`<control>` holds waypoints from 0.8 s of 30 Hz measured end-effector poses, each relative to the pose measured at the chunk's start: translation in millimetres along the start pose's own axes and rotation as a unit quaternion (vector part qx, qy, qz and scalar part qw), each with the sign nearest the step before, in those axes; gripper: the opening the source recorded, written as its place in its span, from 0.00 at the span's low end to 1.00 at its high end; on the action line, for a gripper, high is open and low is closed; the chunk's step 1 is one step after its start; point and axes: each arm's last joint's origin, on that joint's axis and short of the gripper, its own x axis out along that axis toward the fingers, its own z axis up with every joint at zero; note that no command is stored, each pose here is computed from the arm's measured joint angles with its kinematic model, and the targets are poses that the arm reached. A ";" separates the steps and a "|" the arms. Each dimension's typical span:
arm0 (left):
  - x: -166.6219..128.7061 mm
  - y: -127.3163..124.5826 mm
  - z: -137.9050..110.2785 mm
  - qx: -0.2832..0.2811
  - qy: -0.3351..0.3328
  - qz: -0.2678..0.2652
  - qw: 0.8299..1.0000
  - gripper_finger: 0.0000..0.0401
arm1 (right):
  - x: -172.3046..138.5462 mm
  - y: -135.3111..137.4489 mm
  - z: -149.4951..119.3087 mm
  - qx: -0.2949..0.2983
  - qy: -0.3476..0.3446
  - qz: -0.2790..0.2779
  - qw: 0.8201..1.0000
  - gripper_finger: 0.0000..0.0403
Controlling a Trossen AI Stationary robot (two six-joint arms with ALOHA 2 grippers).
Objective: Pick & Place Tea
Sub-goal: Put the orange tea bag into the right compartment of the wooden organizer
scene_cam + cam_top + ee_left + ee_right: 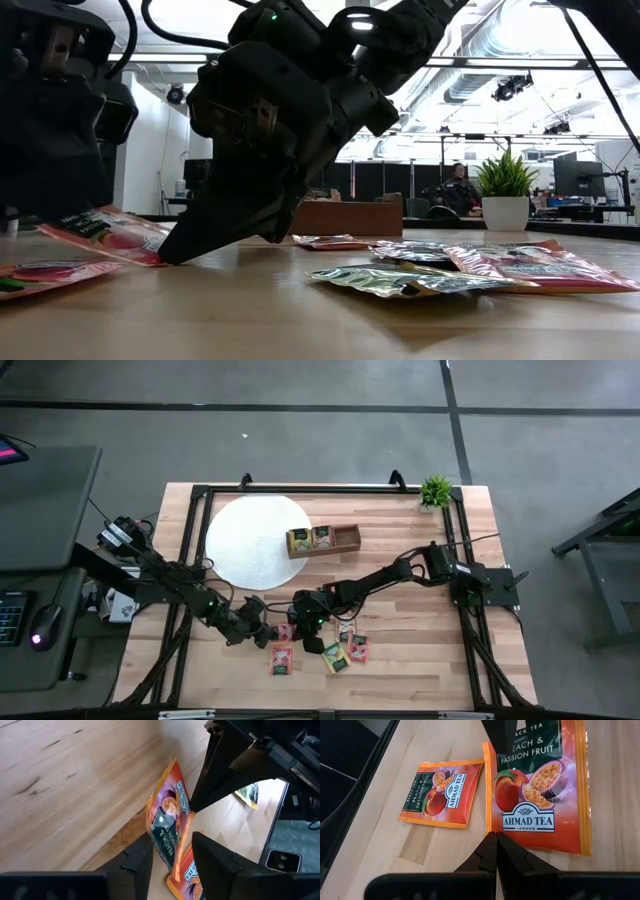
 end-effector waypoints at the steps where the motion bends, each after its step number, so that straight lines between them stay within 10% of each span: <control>1: 0.0 0.0 -0.2 0.000 0.003 0.000 1.000 0.31 | 0.0 0.0 0.0 0.000 0.000 0.000 1.000 0.00; 9: 0.0 0.0 -0.4 0.019 0.006 -0.001 1.000 0.02 | 0.0 0.0 0.1 -0.002 0.000 0.000 1.000 0.00; 24: 0.0 -0.2 0.5 0.083 -0.008 0.000 0.996 0.00 | -18.2 8.4 11.4 0.006 -0.009 -0.010 1.000 0.00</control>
